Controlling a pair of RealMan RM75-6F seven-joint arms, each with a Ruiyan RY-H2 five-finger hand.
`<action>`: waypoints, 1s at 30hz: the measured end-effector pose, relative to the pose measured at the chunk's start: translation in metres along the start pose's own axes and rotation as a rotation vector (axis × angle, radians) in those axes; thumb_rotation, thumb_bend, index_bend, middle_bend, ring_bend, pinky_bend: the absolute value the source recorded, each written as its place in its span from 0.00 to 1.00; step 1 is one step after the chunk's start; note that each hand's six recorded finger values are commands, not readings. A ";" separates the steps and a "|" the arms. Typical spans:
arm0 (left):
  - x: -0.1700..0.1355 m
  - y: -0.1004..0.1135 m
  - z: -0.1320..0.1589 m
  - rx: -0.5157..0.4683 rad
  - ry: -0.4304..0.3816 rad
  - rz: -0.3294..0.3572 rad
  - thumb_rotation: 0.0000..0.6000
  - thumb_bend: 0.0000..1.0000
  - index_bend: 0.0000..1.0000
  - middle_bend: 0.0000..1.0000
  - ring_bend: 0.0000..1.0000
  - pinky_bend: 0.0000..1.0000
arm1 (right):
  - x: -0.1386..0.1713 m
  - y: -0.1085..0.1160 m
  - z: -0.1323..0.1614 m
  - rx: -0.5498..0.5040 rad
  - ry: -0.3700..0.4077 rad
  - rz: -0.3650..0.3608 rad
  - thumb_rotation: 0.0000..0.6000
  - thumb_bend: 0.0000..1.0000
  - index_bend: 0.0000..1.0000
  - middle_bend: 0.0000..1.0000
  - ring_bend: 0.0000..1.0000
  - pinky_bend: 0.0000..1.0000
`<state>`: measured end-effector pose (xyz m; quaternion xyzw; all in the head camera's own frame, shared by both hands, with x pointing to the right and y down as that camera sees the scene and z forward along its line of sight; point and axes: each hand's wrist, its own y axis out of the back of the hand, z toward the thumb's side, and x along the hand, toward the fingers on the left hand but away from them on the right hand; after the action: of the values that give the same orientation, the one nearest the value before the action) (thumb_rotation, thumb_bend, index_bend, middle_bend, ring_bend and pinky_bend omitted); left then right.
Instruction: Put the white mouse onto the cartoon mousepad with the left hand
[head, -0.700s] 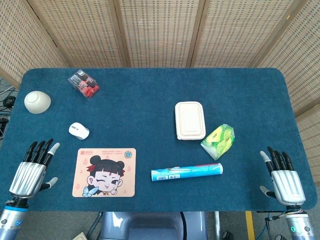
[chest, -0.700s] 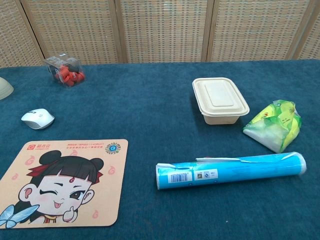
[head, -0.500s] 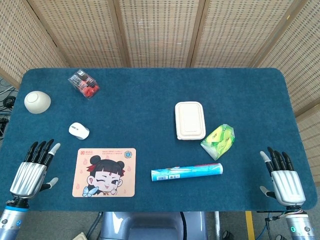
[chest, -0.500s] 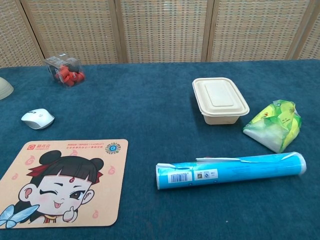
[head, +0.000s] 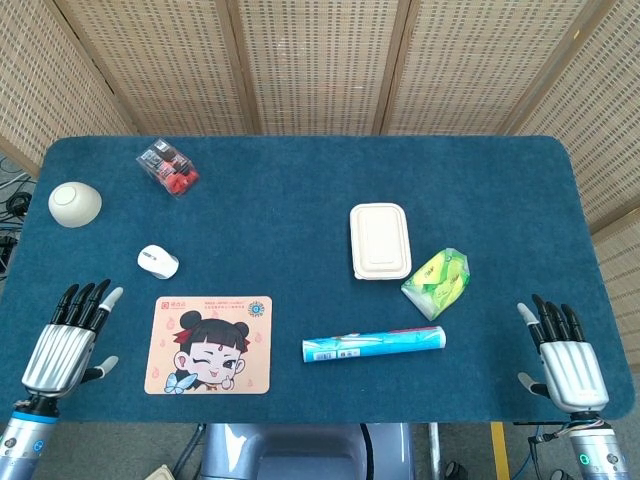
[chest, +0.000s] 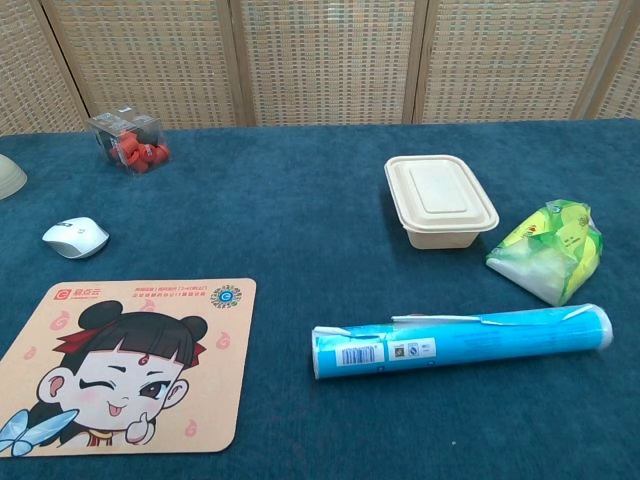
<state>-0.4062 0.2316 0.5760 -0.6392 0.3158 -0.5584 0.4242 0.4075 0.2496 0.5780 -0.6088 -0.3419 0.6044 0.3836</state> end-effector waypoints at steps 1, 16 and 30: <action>0.000 0.000 0.000 0.001 -0.001 -0.001 1.00 0.17 0.00 0.00 0.00 0.00 | 0.000 0.000 0.000 0.001 0.000 0.001 1.00 0.10 0.03 0.00 0.00 0.00; 0.028 0.004 -0.018 0.034 -0.009 -0.003 1.00 0.17 0.00 0.00 0.00 0.00 | 0.001 0.002 -0.002 -0.007 -0.011 -0.006 1.00 0.10 0.03 0.00 0.00 0.00; 0.092 -0.003 -0.067 0.080 0.041 -0.025 1.00 0.16 0.09 0.00 0.00 0.00 | 0.000 -0.001 -0.001 0.005 -0.012 0.003 1.00 0.10 0.03 0.00 0.00 0.00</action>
<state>-0.4561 0.1397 0.6210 -0.6139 0.2939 -0.5888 0.4359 0.4090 0.2498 0.5793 -0.6047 -0.3419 0.6094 0.3821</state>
